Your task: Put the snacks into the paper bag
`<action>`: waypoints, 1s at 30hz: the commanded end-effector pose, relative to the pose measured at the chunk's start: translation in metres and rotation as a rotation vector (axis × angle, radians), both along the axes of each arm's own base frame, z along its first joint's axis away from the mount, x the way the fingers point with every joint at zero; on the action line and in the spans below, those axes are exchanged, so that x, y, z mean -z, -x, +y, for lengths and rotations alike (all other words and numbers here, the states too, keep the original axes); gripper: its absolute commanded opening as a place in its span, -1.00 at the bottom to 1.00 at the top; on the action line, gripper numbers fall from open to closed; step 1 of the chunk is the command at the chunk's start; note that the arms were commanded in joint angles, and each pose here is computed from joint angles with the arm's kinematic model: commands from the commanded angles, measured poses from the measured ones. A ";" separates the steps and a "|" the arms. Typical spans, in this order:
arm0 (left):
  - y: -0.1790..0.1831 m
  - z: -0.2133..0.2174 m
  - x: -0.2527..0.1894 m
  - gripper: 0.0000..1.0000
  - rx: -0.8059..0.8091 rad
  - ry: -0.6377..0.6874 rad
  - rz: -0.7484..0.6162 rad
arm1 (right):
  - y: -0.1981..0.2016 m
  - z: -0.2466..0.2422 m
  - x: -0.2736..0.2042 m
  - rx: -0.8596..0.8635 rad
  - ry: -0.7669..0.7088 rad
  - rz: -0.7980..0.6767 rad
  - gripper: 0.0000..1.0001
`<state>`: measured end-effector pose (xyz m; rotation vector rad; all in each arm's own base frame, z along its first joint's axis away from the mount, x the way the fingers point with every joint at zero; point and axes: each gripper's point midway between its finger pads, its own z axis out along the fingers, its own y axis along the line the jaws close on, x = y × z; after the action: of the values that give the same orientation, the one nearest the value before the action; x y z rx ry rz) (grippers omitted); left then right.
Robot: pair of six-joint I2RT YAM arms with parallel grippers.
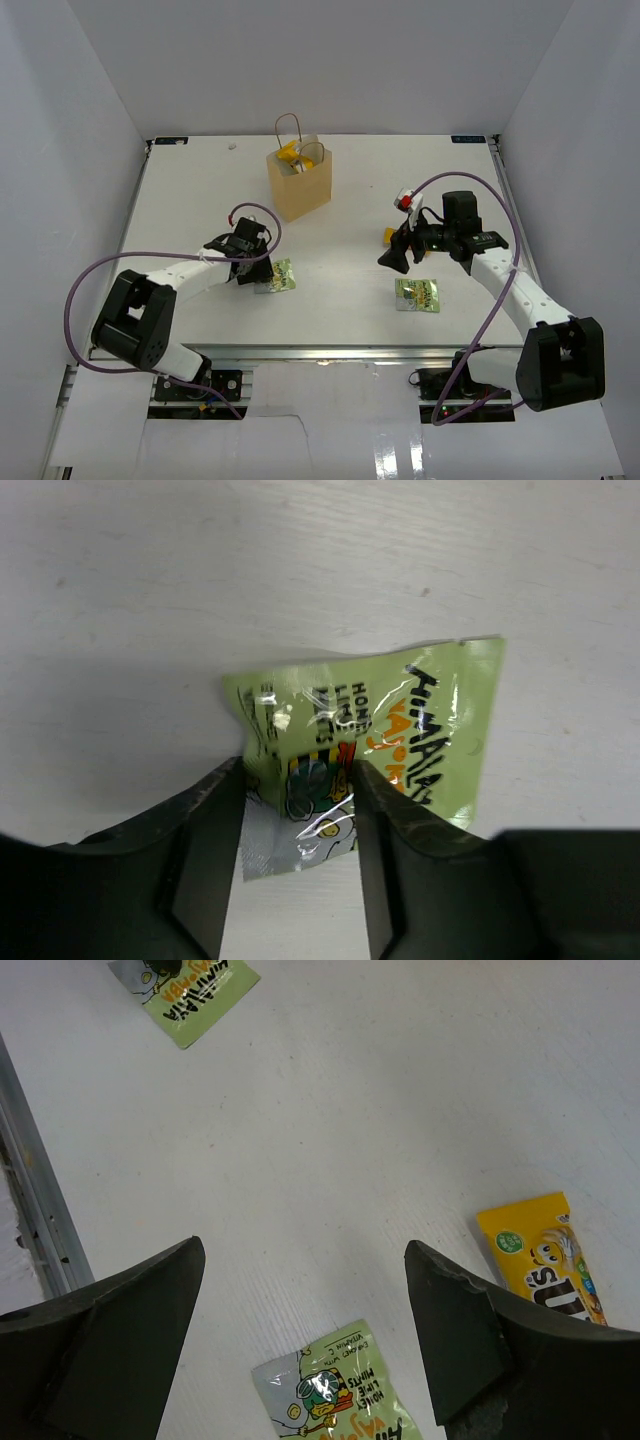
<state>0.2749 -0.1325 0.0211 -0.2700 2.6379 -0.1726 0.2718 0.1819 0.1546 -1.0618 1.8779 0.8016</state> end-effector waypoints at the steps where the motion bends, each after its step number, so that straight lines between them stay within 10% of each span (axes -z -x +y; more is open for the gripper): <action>1: 0.033 -0.004 0.028 0.05 0.033 0.046 0.120 | -0.012 0.004 -0.022 -0.006 -0.040 -0.050 0.73; 13: 0.035 -0.018 0.011 -0.74 0.089 0.138 0.072 | -0.014 0.004 -0.028 0.000 -0.061 -0.044 0.73; 21: -0.011 -0.034 -0.130 -1.00 0.129 0.280 -0.362 | -0.015 0.003 -0.028 0.004 -0.062 -0.041 0.72; 30: -0.071 0.003 -0.262 -1.00 0.102 0.025 -0.780 | -0.019 0.004 -0.034 0.003 -0.068 -0.050 0.72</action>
<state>0.3199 -0.1515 0.2353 -0.0897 2.0282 -0.4651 0.2798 0.1819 0.1663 -1.0271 1.8637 0.8268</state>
